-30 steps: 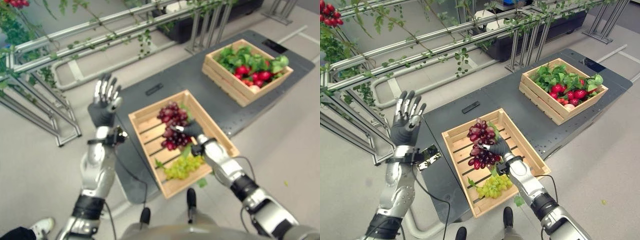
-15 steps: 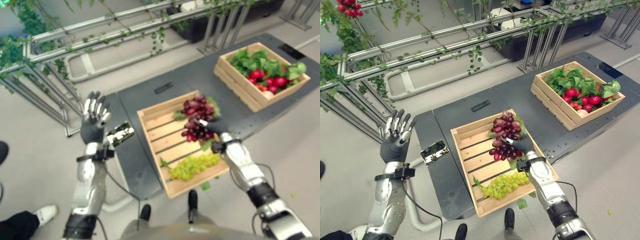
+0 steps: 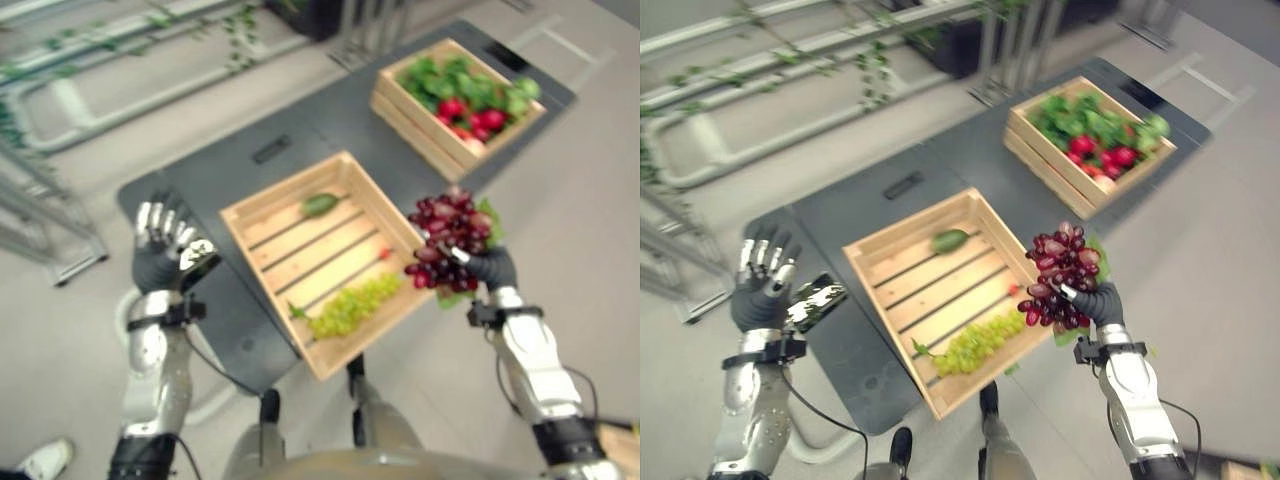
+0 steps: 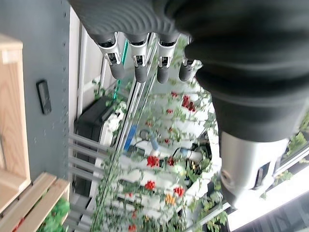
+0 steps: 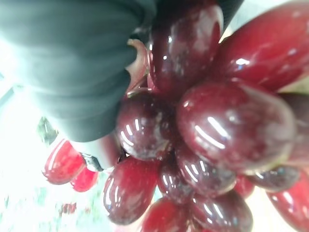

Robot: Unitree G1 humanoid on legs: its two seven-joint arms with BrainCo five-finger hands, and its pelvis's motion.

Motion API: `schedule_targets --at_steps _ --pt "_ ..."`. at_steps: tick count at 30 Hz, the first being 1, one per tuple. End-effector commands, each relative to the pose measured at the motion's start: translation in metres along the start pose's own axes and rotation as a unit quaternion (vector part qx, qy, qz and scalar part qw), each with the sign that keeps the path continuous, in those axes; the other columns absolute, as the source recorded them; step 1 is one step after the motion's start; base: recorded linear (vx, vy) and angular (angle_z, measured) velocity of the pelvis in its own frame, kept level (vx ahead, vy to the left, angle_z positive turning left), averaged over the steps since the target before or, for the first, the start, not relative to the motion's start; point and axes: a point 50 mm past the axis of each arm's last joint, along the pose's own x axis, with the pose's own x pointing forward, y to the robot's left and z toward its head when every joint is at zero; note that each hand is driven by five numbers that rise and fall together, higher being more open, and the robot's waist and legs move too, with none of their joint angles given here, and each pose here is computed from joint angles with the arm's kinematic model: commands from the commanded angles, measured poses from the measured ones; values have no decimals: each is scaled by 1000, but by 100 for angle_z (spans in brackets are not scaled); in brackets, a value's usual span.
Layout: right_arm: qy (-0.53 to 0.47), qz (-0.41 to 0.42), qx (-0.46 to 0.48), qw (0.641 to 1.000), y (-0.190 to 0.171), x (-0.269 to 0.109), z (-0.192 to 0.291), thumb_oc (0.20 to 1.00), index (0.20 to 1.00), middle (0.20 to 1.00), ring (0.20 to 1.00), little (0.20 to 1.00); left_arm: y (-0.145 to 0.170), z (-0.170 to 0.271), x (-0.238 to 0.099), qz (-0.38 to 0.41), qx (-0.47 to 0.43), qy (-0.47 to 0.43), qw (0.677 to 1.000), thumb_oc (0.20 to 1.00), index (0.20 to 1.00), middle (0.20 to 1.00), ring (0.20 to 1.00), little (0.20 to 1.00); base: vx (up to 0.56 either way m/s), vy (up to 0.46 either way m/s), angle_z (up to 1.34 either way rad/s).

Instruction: Pick up the fruits from the basket on one side to the basket on the other side

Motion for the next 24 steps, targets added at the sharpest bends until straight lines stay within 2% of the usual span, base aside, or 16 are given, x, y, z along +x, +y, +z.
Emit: schedule_targets --at_steps 1,7,11,15,24 --pt "-133 -32 -7 991 -16 11 46 200 200 200 200 200 -5 25 0 -45 43 -50 997 1000 1000 1000 1000 1000 -179 -13 -64" --pt "-117 -64 -12 991 -24 7 39 200 200 200 200 200 -1 29 -1 -43 47 -47 997 1000 1000 1000 1000 1000 -155 -23 -44" --pt "-116 -78 -8 990 -26 6 39 200 200 200 200 200 -1 31 0 -40 45 -52 997 1000 1000 1000 1000 1000 -145 -37 -121" --pt "-123 -86 -5 989 -27 6 42 200 200 200 200 200 -1 33 0 -32 35 -61 997 1000 1000 1000 1000 1000 -134 -44 -49" --pt "-149 -82 -46 984 -39 13 58 200 200 200 200 200 -13 30 4 -36 -12 -74 997 1000 1000 1000 1000 1000 -152 -200 -71"
